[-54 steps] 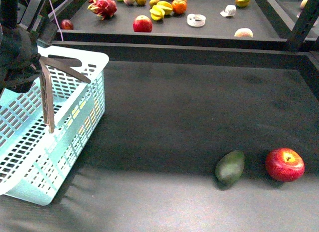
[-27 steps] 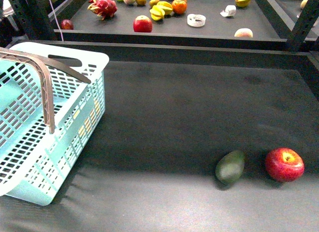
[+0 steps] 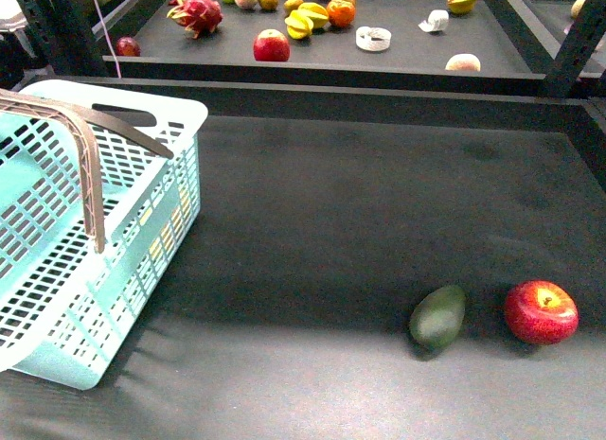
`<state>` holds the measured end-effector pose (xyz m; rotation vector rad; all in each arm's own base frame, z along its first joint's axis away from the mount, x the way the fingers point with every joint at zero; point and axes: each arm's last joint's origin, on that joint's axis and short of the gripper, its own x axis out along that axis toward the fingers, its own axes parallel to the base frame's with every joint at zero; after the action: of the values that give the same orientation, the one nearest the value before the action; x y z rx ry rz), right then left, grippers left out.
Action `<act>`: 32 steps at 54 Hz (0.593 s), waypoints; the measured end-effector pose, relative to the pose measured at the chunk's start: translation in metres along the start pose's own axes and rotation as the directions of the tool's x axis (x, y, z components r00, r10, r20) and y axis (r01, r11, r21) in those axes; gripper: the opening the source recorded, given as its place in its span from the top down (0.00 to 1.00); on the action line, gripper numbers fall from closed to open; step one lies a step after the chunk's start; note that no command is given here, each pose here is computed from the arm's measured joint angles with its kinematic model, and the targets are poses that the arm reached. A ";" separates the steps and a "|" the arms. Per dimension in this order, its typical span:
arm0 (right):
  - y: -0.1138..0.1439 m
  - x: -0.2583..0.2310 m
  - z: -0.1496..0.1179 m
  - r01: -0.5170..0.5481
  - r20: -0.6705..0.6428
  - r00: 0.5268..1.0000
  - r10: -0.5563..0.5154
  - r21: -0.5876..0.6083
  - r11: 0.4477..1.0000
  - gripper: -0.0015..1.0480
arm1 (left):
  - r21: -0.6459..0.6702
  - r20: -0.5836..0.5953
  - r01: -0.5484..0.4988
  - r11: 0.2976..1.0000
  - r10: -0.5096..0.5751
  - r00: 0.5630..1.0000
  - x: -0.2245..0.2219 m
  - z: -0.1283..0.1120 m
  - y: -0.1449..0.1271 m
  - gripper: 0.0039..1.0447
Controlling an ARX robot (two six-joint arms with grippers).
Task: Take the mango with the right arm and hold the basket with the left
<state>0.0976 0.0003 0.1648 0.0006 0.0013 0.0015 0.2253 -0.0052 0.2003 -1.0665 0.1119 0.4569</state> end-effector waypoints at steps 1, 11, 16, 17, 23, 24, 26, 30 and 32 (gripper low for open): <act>0.000 0.000 0.000 0.000 0.000 1.000 0.000 0.000 1.000 0.08 | -0.003 -0.001 0.010 1.000 -0.010 1.000 -0.001 0.000 0.000 0.05; 0.000 0.000 0.000 0.000 0.000 1.000 0.000 0.000 1.000 0.08 | 0.000 0.000 0.024 1.000 -0.024 1.000 -0.002 0.002 -0.001 0.05; 0.000 0.000 0.000 0.000 0.000 1.000 0.000 0.000 1.000 0.08 | 0.192 -0.098 0.231 0.954 -0.216 0.972 -0.002 0.002 0.008 0.17; 0.000 0.000 0.000 0.000 0.000 1.000 0.000 0.000 1.000 0.08 | 0.278 -0.125 0.309 0.909 -0.285 0.950 -0.005 0.002 0.012 0.22; 0.000 0.000 0.000 0.000 0.000 1.000 0.000 0.000 1.000 0.08 | 0.633 -0.140 0.395 0.666 -0.403 0.905 -0.018 0.002 0.019 0.41; 0.000 0.000 0.000 0.000 0.000 1.000 0.000 0.000 1.000 0.08 | 0.677 -0.139 0.387 0.626 -0.407 0.903 -0.021 0.002 0.021 0.45; 0.000 0.000 0.000 0.000 0.000 1.000 0.000 0.000 1.000 0.08 | 0.742 -0.135 0.368 0.560 -0.413 0.901 -0.025 0.003 0.024 0.51; 0.000 0.000 0.000 0.000 0.000 1.000 0.000 0.000 1.000 0.08 | 0.807 -0.134 0.340 0.482 -0.411 0.902 -0.031 0.002 0.031 0.65; 0.000 0.000 0.000 0.000 0.000 1.000 0.000 0.000 1.000 0.08 | 0.820 -0.136 0.334 0.465 -0.409 0.902 -0.033 0.002 0.033 0.70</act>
<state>0.0976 0.0002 0.1648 0.0006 0.0013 0.0011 0.1815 -0.0007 0.1839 -0.0833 0.0076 -0.0035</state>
